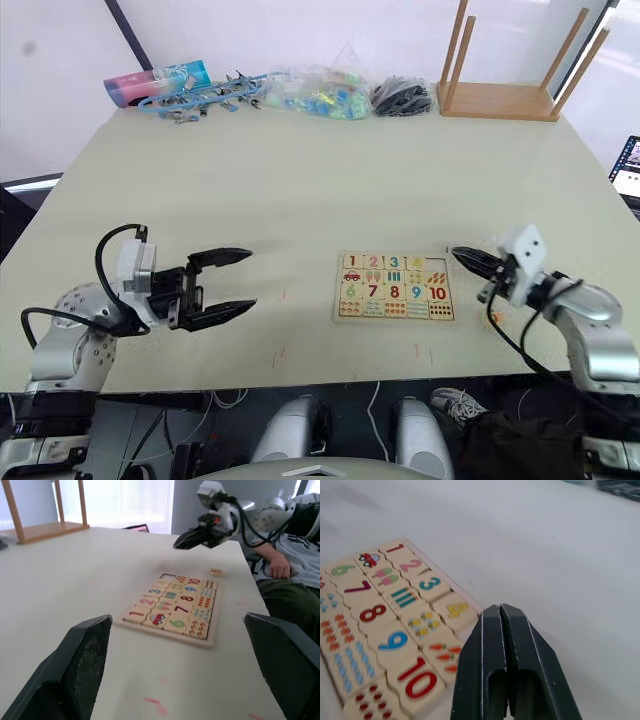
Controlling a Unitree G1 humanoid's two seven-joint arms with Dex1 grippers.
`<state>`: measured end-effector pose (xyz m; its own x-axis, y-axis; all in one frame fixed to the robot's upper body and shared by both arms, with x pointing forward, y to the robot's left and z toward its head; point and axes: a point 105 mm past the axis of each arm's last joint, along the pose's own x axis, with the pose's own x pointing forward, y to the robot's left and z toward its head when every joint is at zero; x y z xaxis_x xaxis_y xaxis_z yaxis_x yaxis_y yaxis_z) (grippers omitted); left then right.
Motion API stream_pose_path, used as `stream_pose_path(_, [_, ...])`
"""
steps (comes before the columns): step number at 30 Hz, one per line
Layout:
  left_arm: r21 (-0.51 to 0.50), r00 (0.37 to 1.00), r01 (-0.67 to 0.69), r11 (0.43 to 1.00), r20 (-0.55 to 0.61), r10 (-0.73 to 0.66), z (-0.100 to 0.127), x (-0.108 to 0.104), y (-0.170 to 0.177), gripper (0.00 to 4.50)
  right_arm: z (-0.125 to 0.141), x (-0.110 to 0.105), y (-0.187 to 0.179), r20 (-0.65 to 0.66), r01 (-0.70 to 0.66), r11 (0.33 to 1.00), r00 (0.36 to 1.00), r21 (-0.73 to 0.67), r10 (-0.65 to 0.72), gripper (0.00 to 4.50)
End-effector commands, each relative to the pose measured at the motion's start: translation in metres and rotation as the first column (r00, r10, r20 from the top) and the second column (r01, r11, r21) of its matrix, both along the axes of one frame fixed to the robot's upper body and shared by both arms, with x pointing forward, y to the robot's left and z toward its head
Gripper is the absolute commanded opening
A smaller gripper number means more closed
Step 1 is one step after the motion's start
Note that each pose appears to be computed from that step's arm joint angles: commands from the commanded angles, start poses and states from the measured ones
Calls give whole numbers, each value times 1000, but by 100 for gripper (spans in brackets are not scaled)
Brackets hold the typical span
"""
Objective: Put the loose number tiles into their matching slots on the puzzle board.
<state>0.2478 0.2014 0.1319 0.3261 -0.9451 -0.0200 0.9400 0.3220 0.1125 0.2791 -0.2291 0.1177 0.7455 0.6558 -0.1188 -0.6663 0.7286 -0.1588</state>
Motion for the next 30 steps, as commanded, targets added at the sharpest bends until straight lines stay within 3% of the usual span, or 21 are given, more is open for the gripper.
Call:
stream_pose_path(1, [10, 998, -49, 999, 45, 49, 4, -4, 9, 450, 17, -18, -19, 79, 41, 999, 996, 18, -42, 2])
stream_pose_path(4, [19, 996, -86, 996, 36, 85, -1, -7, 15, 450, 10, -33, -32, 51, 78, 997, 996, 26, -80, 72])
stream_pose_path(8, [28, 989, -146, 989, 24, 145, -7, -10, 25, 450, -5, -55, -53, 12, 144, 989, 990, 17, -144, 228])
stream_pose_path(10, [33, 984, -180, 983, 15, 180, -12, -13, 33, 450, -15, -69, -65, -14, 165, 986, 986, 2, -165, 345])
stream_pose_path(11, [33, 981, -193, 981, 13, 193, -12, -14, 35, 450, -16, -73, -70, -14, 180, 984, 984, 11, -180, 353])
stream_pose_path(13, [36, 979, -204, 978, 9, 204, -14, -15, 39, 450, -21, -81, -76, -19, 184, 983, 983, 16, -184, 446])
stream_pose_path(18, [57, 978, -211, 976, 2, 211, -17, -18, 48, 450, -34, -96, -89, -23, 196, 981, 980, 14, -195, 449])
stream_pose_path(30, [65, 977, -211, 975, 6, 211, -17, -17, 52, 450, -37, -99, -93, -12, 192, 981, 981, 11, -191, 449])
